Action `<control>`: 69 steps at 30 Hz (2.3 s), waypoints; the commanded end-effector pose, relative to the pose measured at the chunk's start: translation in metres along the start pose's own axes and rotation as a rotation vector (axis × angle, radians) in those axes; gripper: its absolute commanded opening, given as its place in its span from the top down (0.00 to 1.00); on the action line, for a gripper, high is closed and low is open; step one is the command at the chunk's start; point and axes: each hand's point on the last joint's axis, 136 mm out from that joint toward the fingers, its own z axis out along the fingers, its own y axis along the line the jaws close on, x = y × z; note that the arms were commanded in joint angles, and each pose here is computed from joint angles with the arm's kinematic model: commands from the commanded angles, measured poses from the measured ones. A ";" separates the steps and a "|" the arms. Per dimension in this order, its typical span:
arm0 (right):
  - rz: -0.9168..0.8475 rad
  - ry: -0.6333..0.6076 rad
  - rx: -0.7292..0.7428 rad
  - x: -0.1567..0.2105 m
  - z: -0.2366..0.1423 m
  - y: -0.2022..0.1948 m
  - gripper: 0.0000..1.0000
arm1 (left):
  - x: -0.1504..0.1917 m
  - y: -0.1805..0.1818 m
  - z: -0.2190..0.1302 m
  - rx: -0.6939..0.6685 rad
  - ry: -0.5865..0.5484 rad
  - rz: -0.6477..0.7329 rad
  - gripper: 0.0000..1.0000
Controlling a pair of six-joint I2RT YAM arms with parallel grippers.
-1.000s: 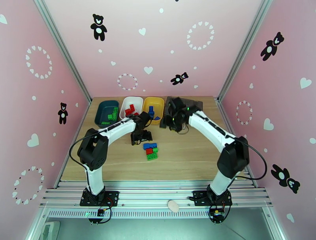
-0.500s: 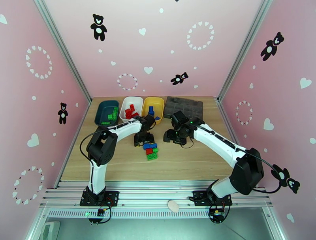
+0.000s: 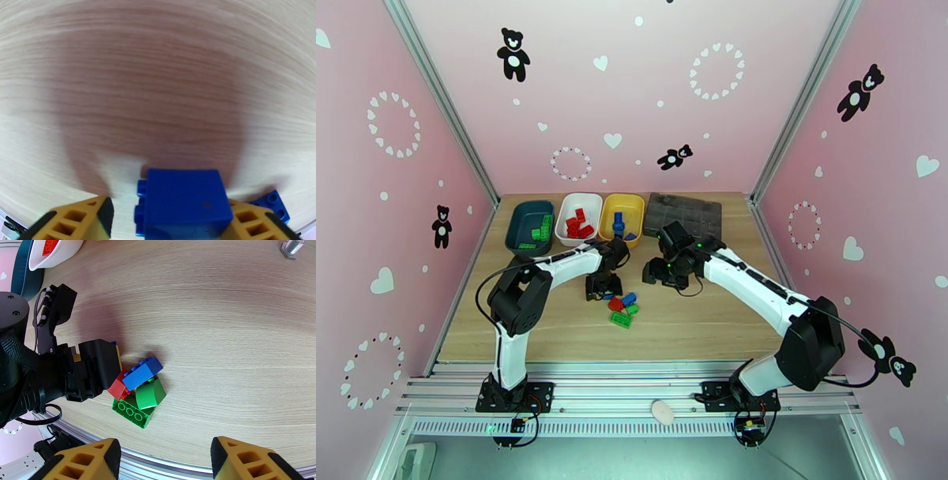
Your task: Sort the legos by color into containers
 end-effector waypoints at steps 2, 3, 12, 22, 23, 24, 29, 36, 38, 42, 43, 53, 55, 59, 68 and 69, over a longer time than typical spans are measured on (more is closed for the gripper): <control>0.006 0.023 0.005 0.005 0.007 -0.002 0.36 | -0.013 -0.006 -0.009 0.004 -0.041 0.004 0.44; 0.006 0.023 0.004 0.005 0.008 -0.002 0.36 | -0.015 -0.007 -0.011 0.004 -0.044 0.009 0.48; 0.007 0.044 0.004 0.005 0.014 -0.002 0.37 | -0.039 -0.031 -0.057 0.142 -0.086 0.024 0.68; 0.011 0.045 -0.016 -0.004 0.017 0.007 0.37 | -0.116 -0.051 -0.135 0.441 -0.176 -0.057 0.67; 0.012 0.044 -0.020 -0.006 0.018 0.009 0.37 | -0.126 -0.053 -0.139 0.466 -0.177 -0.070 0.67; 0.016 0.043 -0.024 -0.008 0.017 0.009 0.37 | -0.137 -0.055 -0.142 0.490 -0.178 -0.080 0.66; 0.020 0.036 -0.034 -0.016 0.015 0.014 0.37 | -0.182 -0.066 -0.151 0.549 -0.201 -0.109 0.63; 0.031 0.030 -0.033 -0.021 0.009 0.012 0.37 | -0.218 -0.088 -0.138 0.611 -0.182 -0.150 0.22; 0.028 0.028 -0.030 -0.020 0.007 0.012 0.37 | -0.220 -0.090 -0.141 0.627 -0.192 -0.152 0.18; 0.020 0.034 -0.032 -0.018 0.007 0.011 0.36 | -0.214 -0.087 -0.156 0.636 -0.222 -0.133 0.18; 0.017 0.039 -0.031 -0.017 0.008 0.011 0.36 | -0.210 -0.084 -0.160 0.631 -0.226 -0.128 0.18; -0.026 0.101 -0.025 -0.006 0.027 0.021 0.33 | -0.161 -0.029 -0.193 0.513 -0.330 -0.143 0.19; -0.038 0.120 -0.023 -0.002 0.034 0.026 0.33 | -0.148 -0.013 -0.189 0.468 -0.332 -0.160 0.21; -0.049 0.166 -0.019 0.006 0.052 0.036 0.35 | -0.117 0.016 -0.170 0.393 -0.317 -0.181 0.22; 0.007 0.272 -0.028 0.024 0.094 0.050 0.42 | -0.053 0.064 -0.121 0.332 -0.258 -0.276 0.23; 0.019 0.275 -0.021 0.025 0.096 0.048 0.43 | -0.050 0.067 -0.118 0.328 -0.255 -0.281 0.23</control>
